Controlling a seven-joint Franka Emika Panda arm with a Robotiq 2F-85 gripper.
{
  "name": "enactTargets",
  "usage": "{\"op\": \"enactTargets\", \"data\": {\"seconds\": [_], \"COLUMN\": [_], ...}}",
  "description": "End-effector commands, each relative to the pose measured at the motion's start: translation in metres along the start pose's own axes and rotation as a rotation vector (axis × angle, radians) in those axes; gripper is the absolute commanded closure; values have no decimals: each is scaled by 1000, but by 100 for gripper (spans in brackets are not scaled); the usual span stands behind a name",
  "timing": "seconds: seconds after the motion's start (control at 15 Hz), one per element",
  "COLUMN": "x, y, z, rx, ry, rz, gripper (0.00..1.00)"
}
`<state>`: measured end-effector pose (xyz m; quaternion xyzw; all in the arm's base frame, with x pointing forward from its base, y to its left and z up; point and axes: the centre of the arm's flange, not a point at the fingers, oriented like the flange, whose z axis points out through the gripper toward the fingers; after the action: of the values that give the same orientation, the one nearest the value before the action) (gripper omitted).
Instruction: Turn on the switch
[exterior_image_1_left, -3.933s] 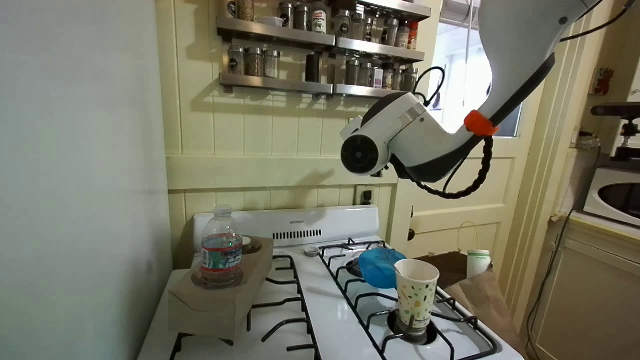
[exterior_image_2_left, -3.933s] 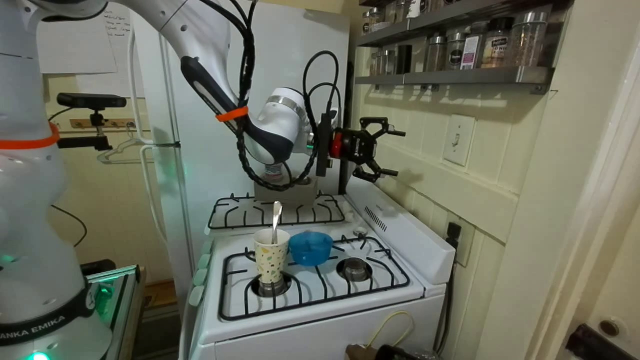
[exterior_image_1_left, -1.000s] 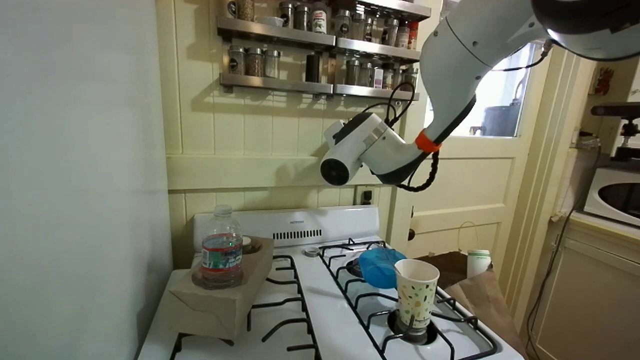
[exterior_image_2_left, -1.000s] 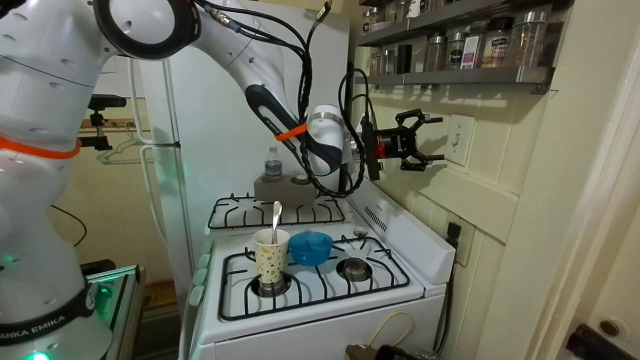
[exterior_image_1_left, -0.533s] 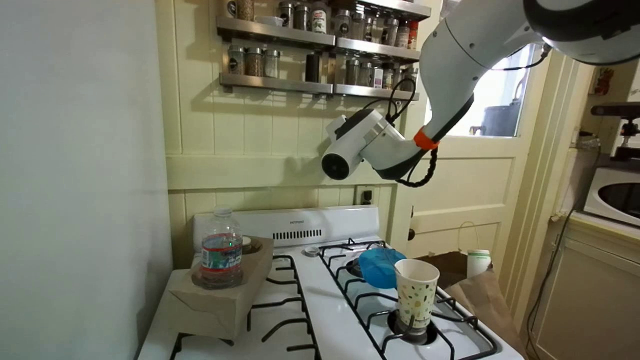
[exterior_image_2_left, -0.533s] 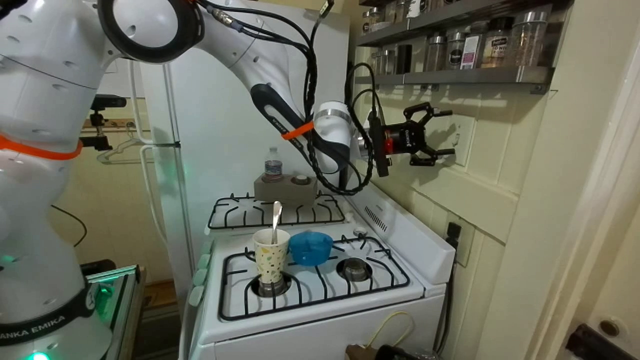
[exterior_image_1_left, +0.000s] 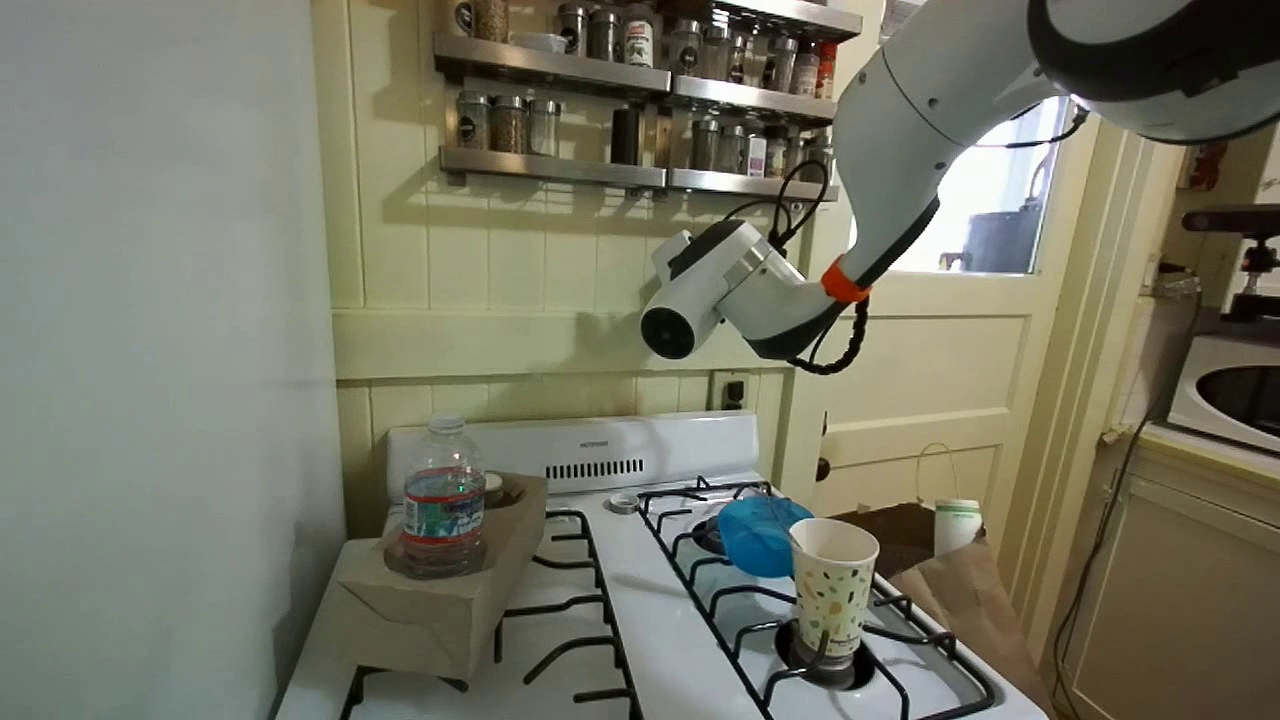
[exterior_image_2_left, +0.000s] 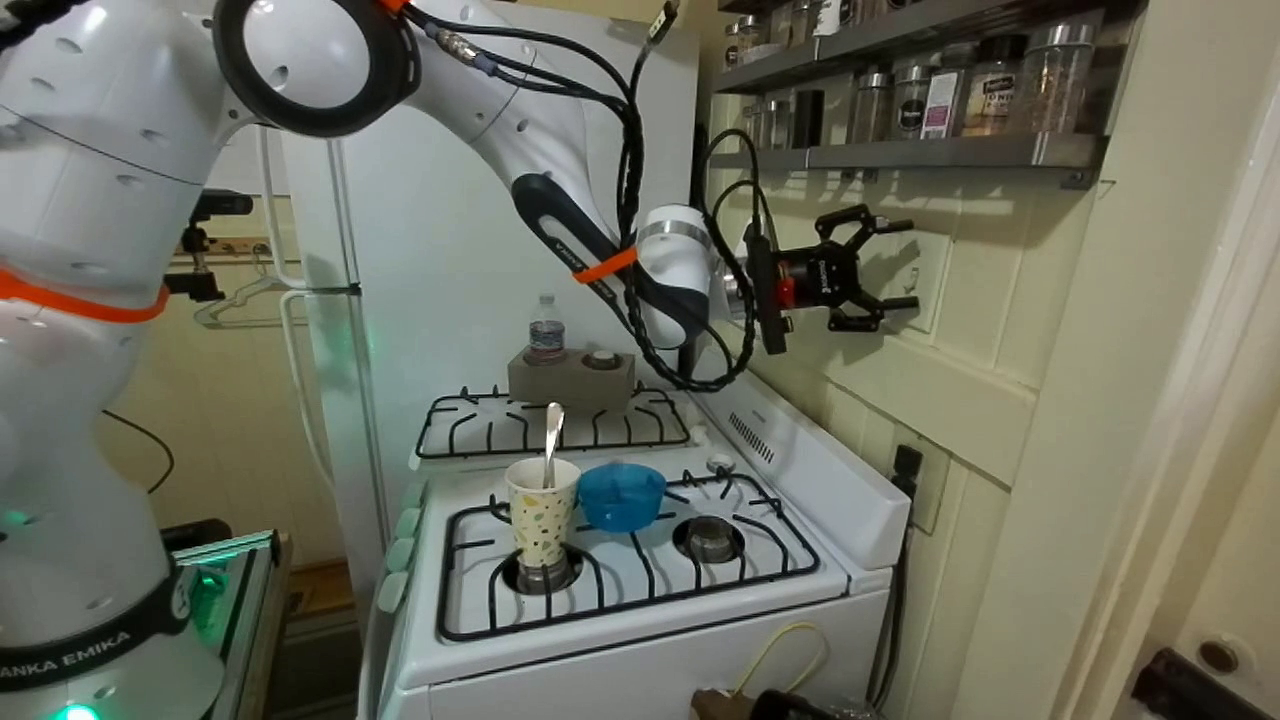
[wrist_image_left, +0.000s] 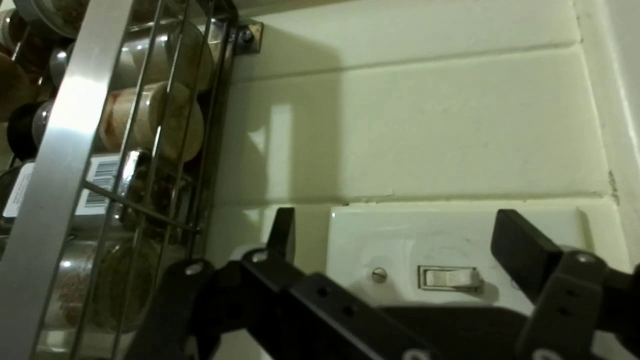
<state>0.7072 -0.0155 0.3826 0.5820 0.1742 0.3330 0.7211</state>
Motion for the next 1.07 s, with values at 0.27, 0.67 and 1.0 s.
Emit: {"op": "enactTargets", "data": {"seconds": [0.27,0.67,1.0], "x": [15,18,15], "y": [0,9,21], "z": [-1,-11,-11], "rx": [-8,-19,-104], "ry": [30,40,0], "rz": [24,46,71], "gripper": [0,0,0]}}
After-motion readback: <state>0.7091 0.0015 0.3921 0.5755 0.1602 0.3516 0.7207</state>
